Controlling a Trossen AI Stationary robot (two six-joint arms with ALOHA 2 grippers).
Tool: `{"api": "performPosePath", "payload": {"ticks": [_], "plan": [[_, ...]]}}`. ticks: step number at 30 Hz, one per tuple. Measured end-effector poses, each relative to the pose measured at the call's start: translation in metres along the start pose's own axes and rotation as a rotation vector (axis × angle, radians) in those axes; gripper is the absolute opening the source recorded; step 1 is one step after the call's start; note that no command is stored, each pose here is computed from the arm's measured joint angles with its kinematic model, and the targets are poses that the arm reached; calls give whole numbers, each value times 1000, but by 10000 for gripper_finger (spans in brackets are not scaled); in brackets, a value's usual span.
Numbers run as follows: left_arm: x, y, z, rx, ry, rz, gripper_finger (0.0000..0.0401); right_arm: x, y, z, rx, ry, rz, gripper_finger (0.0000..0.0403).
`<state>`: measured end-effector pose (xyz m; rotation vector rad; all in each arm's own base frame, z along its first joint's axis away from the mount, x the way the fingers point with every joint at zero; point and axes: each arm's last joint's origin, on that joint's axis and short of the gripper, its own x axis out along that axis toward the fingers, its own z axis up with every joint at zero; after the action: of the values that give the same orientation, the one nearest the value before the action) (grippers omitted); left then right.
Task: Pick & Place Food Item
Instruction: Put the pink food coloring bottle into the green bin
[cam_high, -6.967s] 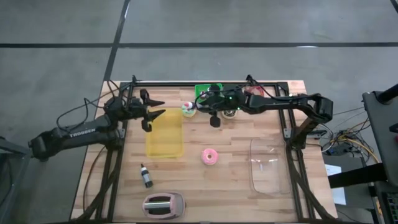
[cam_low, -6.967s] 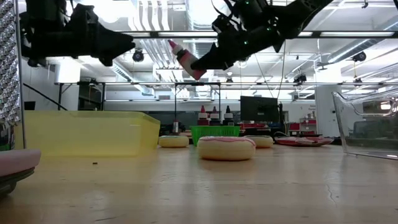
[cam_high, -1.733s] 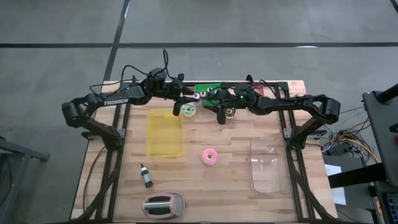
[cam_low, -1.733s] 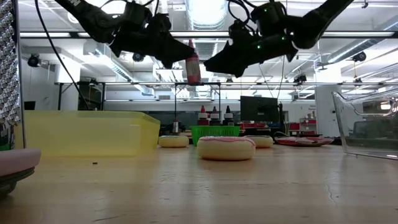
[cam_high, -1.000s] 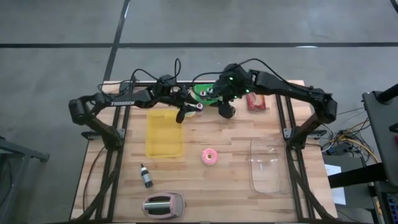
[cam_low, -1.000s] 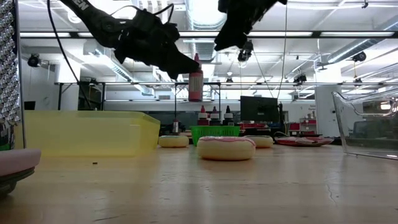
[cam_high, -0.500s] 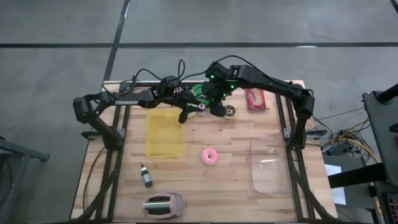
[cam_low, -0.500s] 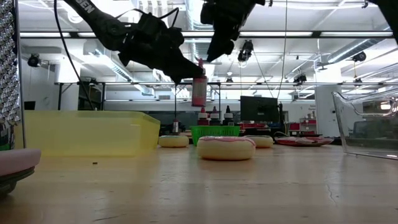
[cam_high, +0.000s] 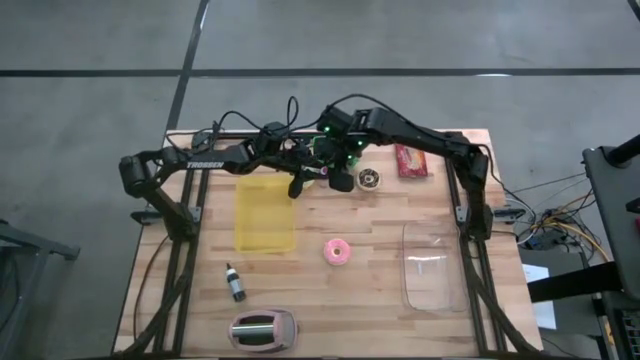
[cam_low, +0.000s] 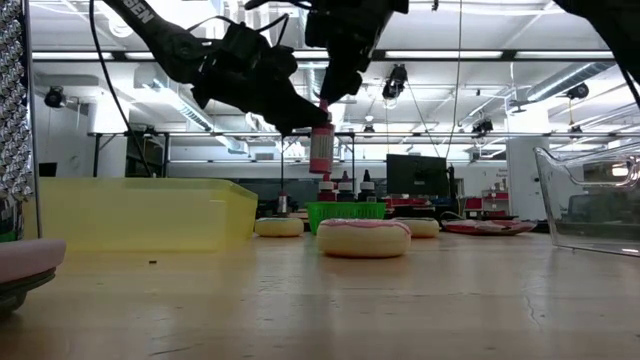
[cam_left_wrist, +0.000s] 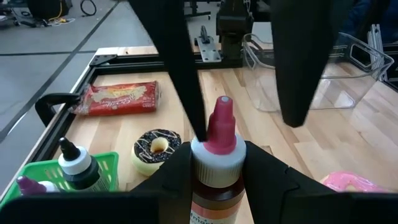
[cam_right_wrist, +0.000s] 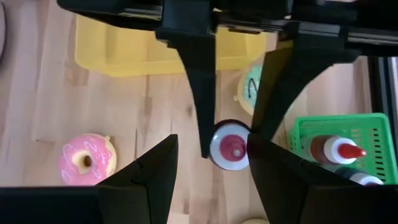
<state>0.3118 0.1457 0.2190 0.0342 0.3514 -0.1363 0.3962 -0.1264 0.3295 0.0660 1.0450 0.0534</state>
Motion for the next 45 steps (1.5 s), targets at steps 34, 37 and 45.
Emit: {"api": "performPosePath", "payload": {"ticks": [34, 37, 45], "plan": [[0, 0, 0, 6, -4, 4, 105, 4, -1, -1, -34, 27, -49, 29], [0, 0, 0, 6, -5, 0, 105, 4, 1, 0, -46, 28, -46, 23], [0, 0, 0, 7, -6, -3, 105, 6, 7, 0, -77, 41, -37, 19]]}}
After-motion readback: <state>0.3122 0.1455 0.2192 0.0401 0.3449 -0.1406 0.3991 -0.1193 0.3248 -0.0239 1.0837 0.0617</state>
